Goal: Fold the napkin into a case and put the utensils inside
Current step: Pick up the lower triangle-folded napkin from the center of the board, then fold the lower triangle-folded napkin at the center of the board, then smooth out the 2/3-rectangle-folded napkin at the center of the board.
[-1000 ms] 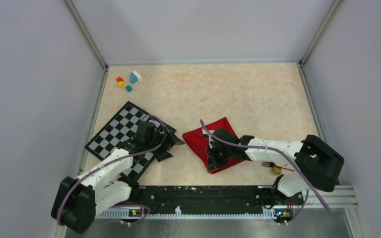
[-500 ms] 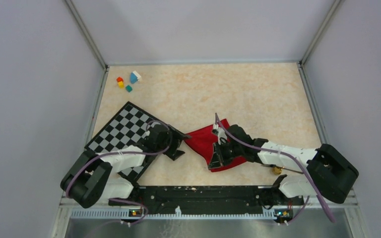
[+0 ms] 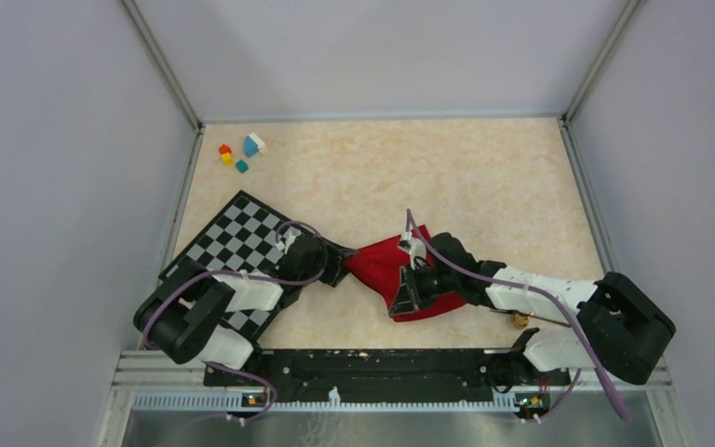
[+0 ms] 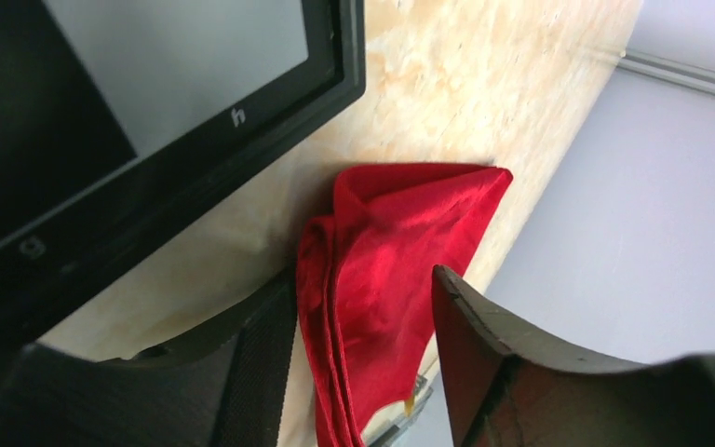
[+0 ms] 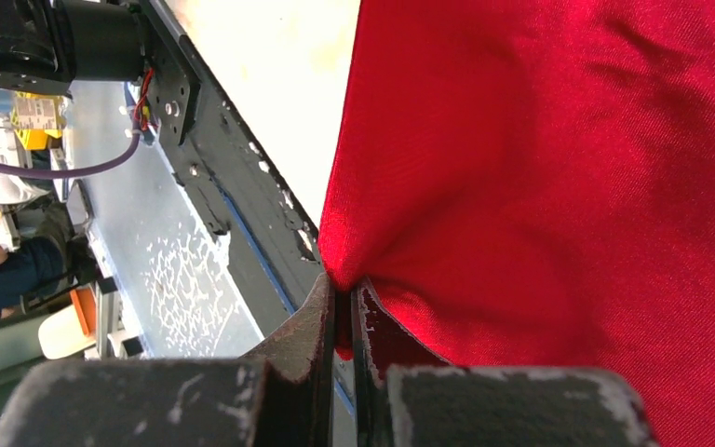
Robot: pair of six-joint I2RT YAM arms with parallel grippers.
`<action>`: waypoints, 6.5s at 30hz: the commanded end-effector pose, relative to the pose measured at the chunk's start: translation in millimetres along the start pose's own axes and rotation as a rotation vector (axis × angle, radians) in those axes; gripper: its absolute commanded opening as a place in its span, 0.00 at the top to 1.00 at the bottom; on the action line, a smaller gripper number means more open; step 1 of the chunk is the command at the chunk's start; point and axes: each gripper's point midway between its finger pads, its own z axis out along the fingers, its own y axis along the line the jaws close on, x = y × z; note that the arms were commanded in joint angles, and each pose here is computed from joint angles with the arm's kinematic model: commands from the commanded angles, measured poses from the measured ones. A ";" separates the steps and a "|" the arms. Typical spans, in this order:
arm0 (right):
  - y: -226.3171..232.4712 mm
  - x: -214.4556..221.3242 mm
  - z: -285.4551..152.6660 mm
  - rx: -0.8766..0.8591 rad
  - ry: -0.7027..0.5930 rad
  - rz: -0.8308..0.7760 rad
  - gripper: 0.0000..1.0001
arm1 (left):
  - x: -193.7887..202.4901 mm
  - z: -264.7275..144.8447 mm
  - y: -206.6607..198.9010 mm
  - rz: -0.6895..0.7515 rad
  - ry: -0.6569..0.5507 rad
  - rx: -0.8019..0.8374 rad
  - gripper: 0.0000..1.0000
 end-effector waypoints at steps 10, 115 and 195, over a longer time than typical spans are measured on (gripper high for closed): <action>6.1 -1.9 -6.3 -0.063 -0.041 -0.020 1.00 | -23.0 12.6 6.6 0.293 -0.153 -0.036 0.71; -44.4 -56.0 -15.2 0.234 -0.357 -0.238 0.31 | -34.8 25.6 -6.1 0.667 -0.277 -0.988 1.00; -83.4 5.4 -22.6 0.332 -0.356 0.150 1.00 | 22.8 54.7 -36.9 0.669 0.310 -0.226 0.88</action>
